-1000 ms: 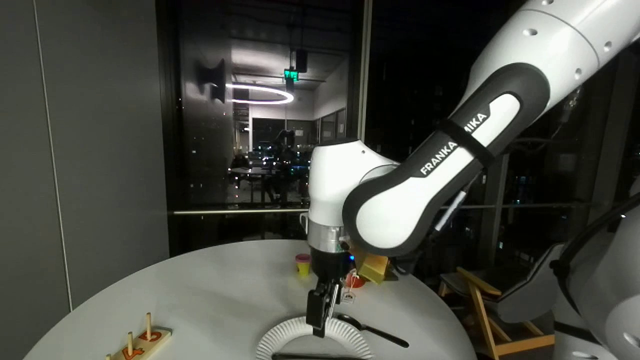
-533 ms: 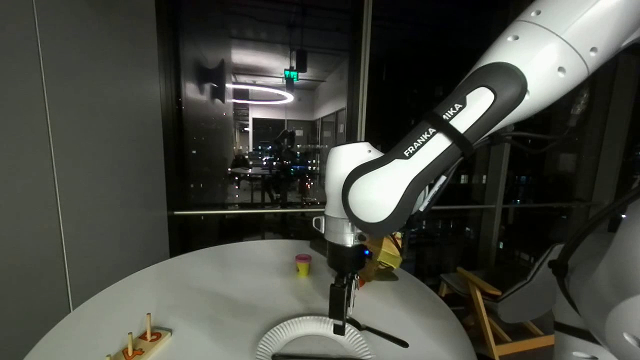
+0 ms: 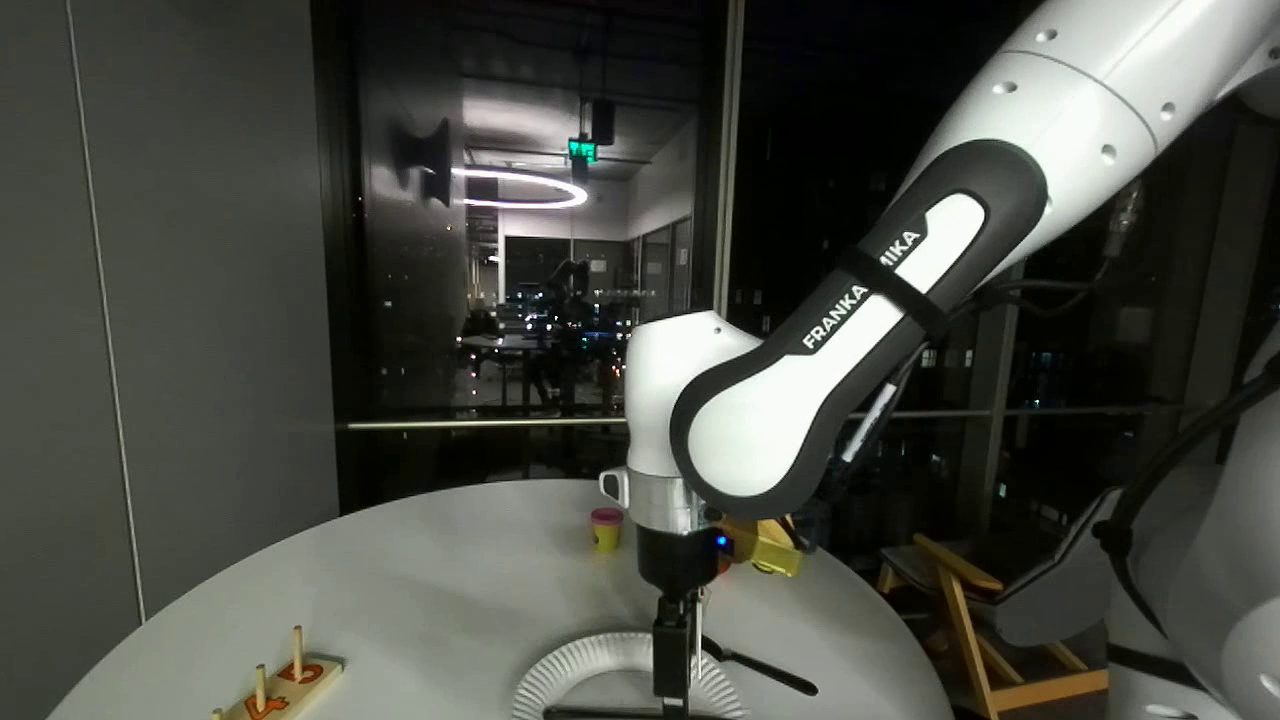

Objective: Pick the black spoon and put it to the right of the white paper plate, pick the black knife and put it to the left of the white paper plate, pick the round red toy and put it on the white plate

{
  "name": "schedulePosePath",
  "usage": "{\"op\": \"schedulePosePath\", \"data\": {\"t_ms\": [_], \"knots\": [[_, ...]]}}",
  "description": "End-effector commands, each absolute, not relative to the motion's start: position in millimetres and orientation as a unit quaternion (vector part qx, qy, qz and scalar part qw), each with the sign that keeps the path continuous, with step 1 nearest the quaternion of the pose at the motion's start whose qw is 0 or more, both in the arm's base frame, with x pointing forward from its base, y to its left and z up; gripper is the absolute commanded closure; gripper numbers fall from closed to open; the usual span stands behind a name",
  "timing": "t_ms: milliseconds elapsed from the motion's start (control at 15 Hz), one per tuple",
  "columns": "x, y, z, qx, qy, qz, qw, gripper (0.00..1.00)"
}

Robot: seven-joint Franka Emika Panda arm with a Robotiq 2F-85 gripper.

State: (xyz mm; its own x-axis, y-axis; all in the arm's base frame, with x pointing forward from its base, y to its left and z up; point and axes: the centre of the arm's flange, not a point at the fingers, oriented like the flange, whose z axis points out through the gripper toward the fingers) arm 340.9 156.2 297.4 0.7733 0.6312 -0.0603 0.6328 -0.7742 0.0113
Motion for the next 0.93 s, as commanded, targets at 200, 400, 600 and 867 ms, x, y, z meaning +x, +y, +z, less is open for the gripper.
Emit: {"op": "schedulePosePath", "data": {"t_ms": [200, 400, 600, 867], "knots": [[334, 165, 257, 0.94, 0.34, -0.025, 0.005, 0.25], [335, 165, 254, 0.939, 0.342, -0.02, 0.005, 0.48], [335, 167, 256, 0.938, 0.345, -0.012, 0.01, 0.7], [332, 171, 260, 0.938, 0.347, -0.004, 0.016, 0.92]]}}
